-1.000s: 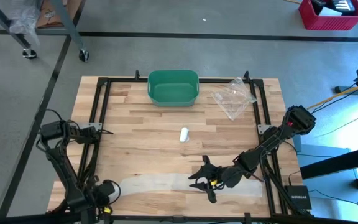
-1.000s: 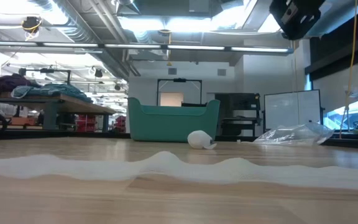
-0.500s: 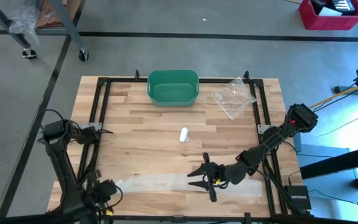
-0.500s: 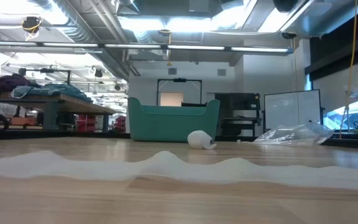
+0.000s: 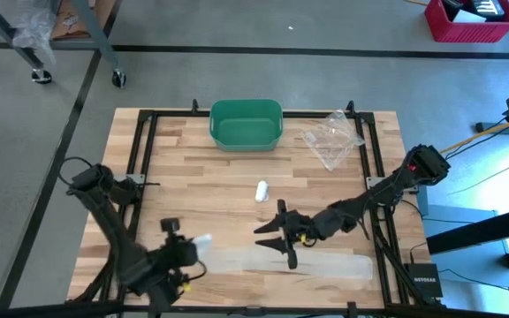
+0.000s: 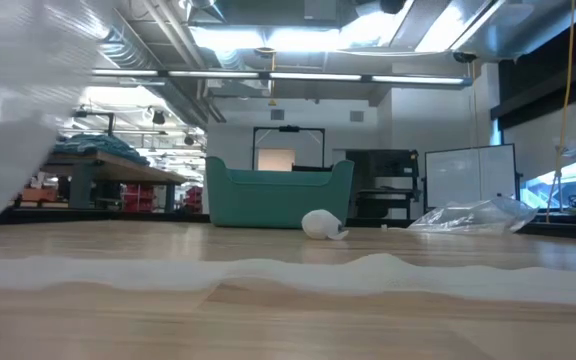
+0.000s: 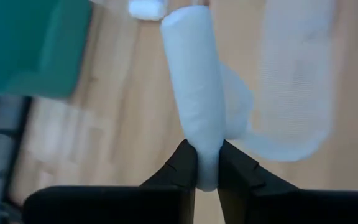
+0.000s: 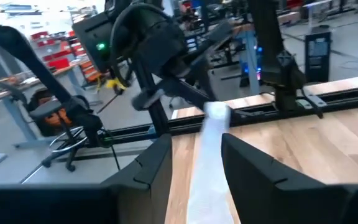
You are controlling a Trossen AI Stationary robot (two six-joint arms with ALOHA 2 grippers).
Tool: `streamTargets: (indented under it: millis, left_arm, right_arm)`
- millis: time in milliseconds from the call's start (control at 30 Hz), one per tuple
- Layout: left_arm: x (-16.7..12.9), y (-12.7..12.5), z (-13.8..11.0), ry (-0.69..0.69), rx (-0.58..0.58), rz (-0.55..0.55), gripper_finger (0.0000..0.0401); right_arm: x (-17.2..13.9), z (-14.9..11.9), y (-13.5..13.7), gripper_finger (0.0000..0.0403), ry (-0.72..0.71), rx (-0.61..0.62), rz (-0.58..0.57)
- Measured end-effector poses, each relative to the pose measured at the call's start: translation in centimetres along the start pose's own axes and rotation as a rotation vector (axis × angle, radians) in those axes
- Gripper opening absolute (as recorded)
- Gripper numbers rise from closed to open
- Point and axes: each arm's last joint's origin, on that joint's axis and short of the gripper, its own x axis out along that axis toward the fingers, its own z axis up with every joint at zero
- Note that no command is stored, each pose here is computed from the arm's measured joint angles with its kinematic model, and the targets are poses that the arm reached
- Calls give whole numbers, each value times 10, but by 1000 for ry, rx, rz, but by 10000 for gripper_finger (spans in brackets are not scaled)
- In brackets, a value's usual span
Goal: Roll bandage
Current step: Roll the bottom white bandage
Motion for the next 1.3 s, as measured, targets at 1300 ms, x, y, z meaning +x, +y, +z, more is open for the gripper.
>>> streamTargets:
  millis: [1300]
  left_arm:
    - [-15, 43, 77, -250, 168, 87, 43]
  right_arm:
    - [50, 95, 13, 209, 331, -478, -118]
